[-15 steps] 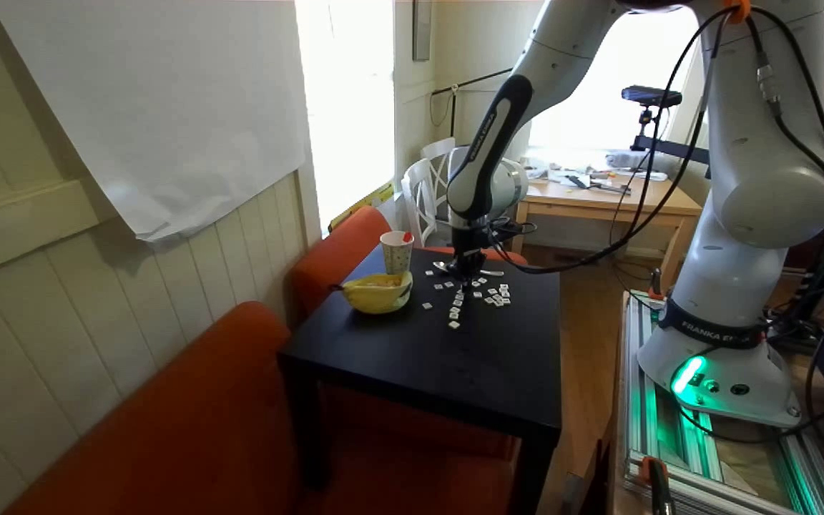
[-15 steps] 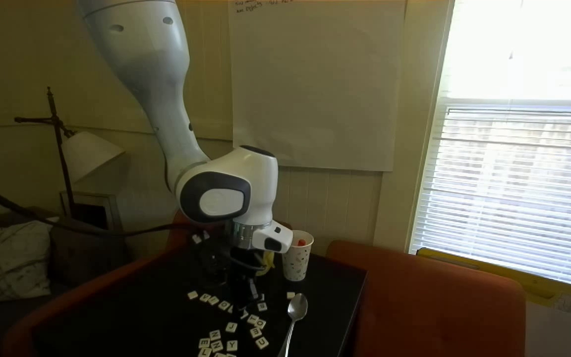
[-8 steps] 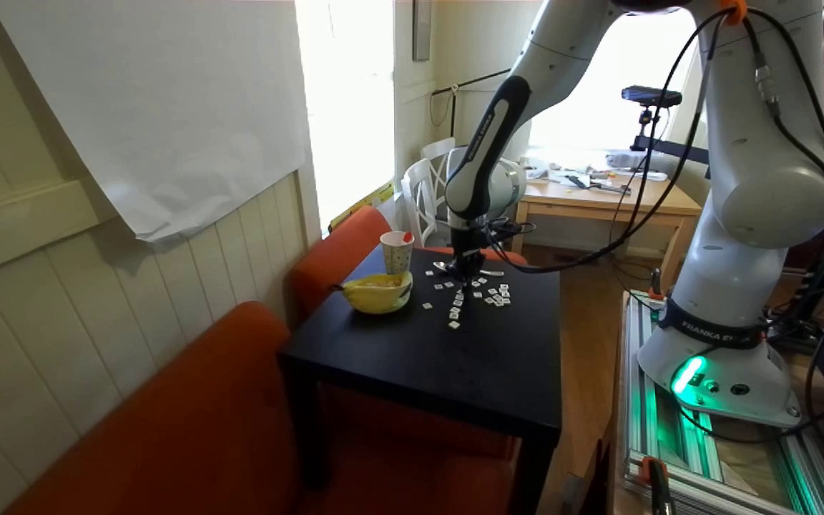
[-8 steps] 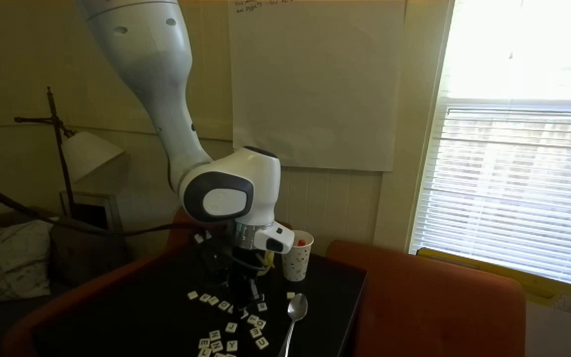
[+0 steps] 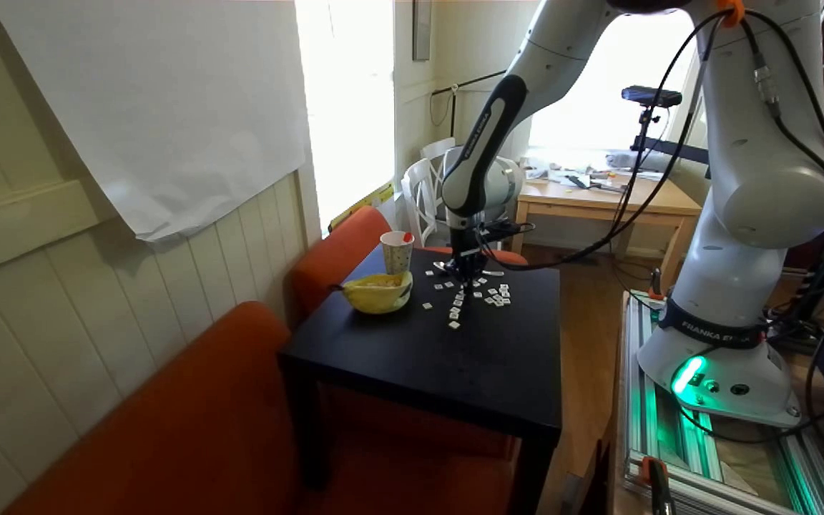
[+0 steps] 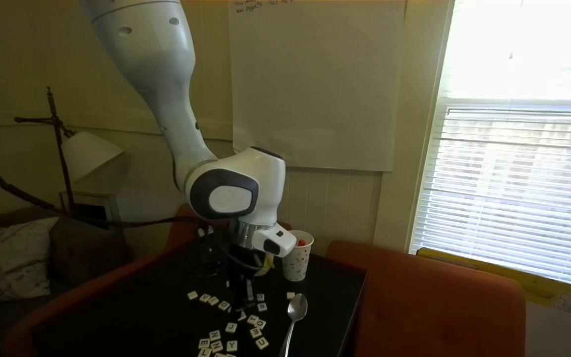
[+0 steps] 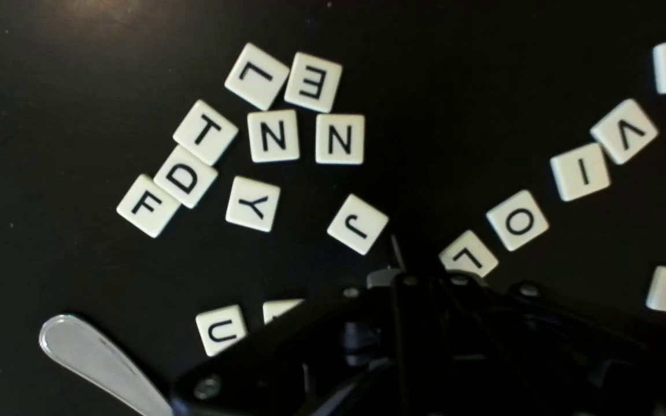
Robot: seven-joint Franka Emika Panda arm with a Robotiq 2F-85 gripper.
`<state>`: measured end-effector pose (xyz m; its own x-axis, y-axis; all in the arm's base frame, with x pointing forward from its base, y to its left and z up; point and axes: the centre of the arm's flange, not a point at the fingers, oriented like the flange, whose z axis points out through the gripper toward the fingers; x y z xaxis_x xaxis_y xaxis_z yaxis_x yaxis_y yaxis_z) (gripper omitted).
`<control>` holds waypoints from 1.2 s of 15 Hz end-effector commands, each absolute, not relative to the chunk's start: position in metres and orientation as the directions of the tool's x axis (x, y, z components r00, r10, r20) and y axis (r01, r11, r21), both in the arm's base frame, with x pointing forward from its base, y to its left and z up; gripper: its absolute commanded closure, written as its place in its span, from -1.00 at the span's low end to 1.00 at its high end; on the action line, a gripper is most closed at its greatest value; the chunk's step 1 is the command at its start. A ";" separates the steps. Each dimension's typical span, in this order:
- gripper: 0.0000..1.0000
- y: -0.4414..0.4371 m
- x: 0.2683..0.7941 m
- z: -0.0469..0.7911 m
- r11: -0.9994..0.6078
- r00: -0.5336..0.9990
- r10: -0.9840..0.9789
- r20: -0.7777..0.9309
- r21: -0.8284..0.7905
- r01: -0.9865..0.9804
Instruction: Move the letter E and T forward to spell the word VIOLET
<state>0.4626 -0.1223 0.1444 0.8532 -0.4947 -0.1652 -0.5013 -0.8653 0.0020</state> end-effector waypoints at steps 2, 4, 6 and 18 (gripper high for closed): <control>0.95 -0.118 0.469 0.135 -0.785 0.765 -0.607 -0.215 0.014 -0.619; 0.95 -0.119 0.469 0.135 -0.748 0.729 -0.653 -0.206 0.022 -0.664; 0.95 -0.121 0.470 0.135 -0.717 0.699 -0.688 -0.194 0.035 -0.696; 0.96 -0.124 0.472 0.135 -0.557 0.536 -0.813 -0.229 0.034 -0.830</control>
